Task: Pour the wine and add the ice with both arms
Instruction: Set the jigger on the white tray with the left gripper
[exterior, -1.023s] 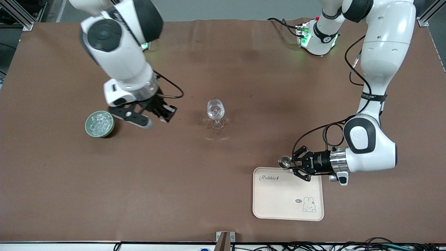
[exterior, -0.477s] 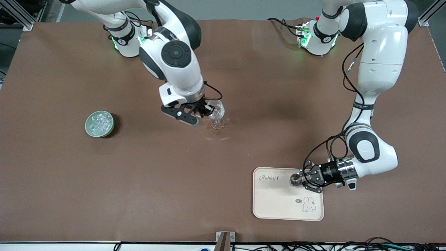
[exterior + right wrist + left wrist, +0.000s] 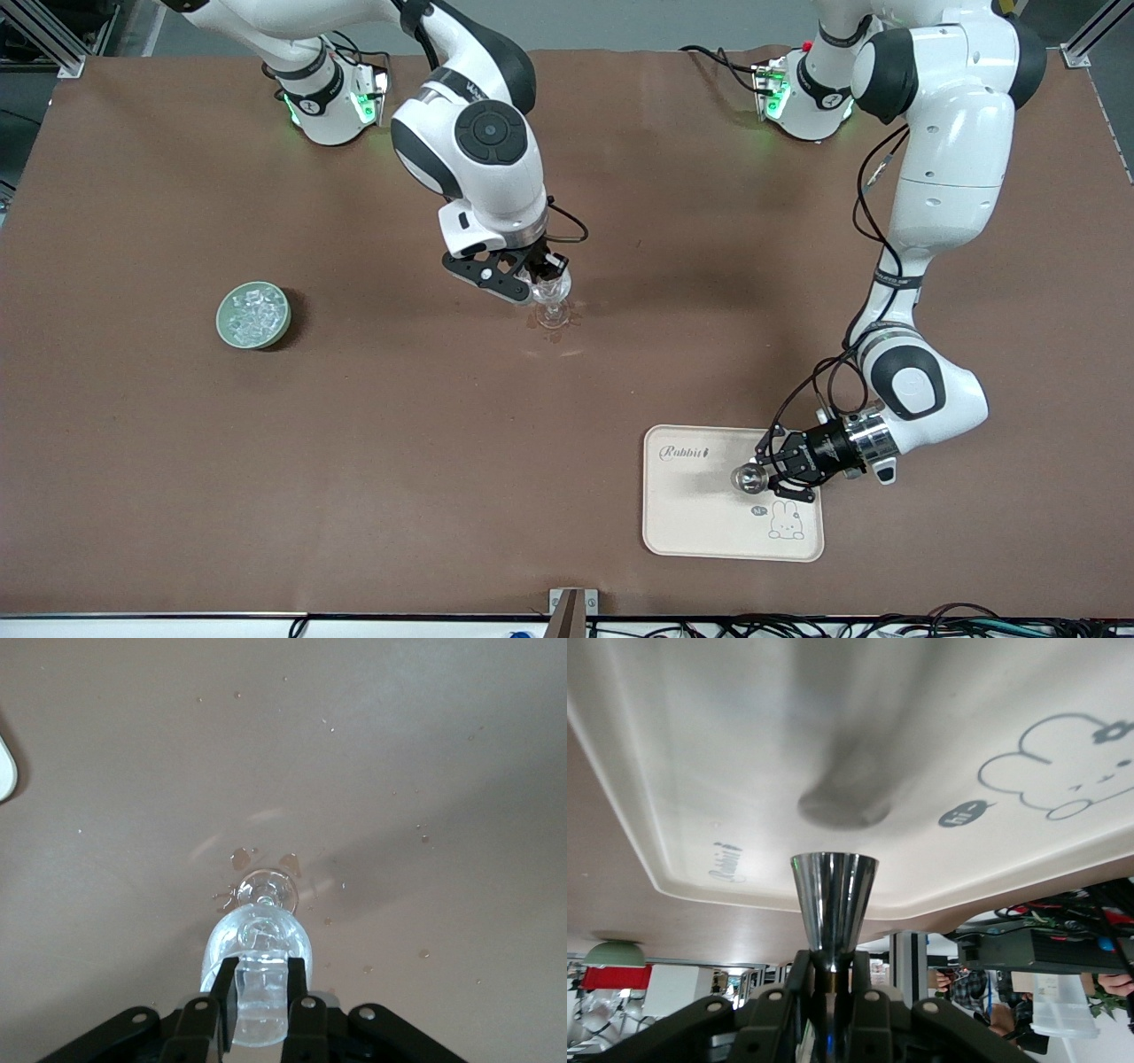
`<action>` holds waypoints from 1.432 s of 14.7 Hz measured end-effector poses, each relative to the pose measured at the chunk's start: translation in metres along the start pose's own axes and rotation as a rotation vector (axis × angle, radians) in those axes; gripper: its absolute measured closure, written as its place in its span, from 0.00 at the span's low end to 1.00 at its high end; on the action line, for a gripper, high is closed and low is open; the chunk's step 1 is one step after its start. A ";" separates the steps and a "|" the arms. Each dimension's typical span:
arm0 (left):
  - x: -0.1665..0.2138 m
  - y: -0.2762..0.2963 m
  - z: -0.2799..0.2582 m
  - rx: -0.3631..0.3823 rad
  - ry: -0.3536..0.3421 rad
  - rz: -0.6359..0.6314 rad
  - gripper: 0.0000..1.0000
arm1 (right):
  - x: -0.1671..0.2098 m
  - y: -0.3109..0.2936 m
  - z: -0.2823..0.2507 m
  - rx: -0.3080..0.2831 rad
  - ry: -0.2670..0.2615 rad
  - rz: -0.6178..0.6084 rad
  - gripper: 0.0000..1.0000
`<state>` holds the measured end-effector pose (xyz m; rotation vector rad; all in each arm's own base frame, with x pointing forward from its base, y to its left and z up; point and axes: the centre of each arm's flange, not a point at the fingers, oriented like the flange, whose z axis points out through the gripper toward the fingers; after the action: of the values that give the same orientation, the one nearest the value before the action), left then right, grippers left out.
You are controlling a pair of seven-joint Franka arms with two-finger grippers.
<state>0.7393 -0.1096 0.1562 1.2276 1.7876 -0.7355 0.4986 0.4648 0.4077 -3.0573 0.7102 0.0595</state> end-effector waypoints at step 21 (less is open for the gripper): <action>-0.004 -0.009 0.008 -0.034 -0.030 0.010 0.07 | -0.016 -0.007 0.023 0.001 -0.013 0.007 0.71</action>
<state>0.7342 -0.1211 0.1555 1.1964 1.7621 -0.7116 0.4866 0.4785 0.3849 -3.0503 0.7206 0.0787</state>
